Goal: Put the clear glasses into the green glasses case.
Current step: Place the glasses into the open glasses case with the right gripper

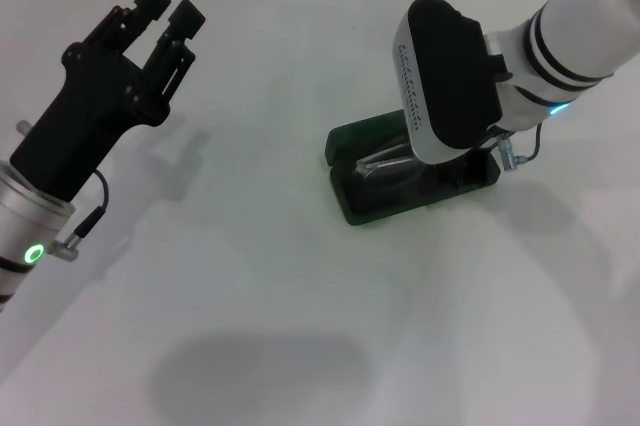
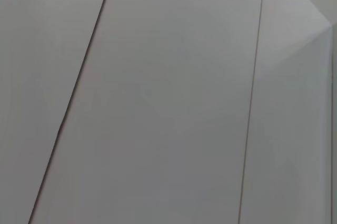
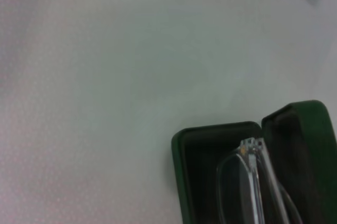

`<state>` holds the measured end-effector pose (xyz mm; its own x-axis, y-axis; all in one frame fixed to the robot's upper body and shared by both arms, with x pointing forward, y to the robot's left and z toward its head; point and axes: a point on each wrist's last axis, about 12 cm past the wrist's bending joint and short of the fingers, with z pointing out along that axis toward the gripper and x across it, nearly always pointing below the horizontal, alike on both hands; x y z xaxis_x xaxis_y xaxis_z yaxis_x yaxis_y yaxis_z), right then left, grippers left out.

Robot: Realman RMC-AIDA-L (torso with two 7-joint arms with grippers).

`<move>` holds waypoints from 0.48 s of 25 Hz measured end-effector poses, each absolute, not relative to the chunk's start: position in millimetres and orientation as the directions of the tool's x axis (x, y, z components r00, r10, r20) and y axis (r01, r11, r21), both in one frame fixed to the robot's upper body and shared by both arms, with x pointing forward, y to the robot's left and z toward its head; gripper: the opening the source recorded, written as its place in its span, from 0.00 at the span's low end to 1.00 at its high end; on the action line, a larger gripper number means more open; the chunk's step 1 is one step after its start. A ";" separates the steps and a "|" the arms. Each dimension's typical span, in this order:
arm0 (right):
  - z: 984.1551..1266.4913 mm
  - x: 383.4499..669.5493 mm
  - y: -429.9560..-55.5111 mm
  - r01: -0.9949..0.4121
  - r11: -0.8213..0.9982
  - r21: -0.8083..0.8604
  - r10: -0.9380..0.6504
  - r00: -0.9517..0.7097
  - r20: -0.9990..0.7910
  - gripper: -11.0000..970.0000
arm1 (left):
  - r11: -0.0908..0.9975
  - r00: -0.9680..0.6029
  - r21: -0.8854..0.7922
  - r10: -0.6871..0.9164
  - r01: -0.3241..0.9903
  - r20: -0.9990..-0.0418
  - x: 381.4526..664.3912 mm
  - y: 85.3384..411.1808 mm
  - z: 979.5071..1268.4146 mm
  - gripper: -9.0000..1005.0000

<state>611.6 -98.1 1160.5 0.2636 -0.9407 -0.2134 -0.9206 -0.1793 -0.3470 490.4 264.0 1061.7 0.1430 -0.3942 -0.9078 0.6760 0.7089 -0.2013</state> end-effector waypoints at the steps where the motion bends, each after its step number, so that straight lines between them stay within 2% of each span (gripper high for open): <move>1: 1160.2 611.2 -97.9 -0.921 -0.180 -0.345 -0.941 0.264 -0.214 0.13 | 0.709 0.144 -0.201 -0.395 0.676 -0.908 490.8 263.8 1061.9 0.50; 12: 1158.1 609.4 -97.3 -0.928 -0.177 -0.329 -0.940 0.259 -0.223 0.14 | 0.707 0.134 -0.199 -0.386 0.678 -0.913 499.1 259.0 1063.2 0.50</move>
<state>609.4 -97.3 1158.1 0.2586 -0.9398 -0.2233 -0.9277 -0.1771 -0.3287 499.1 259.0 1063.2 0.1343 -0.3855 -0.9129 0.6784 0.7073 -0.1989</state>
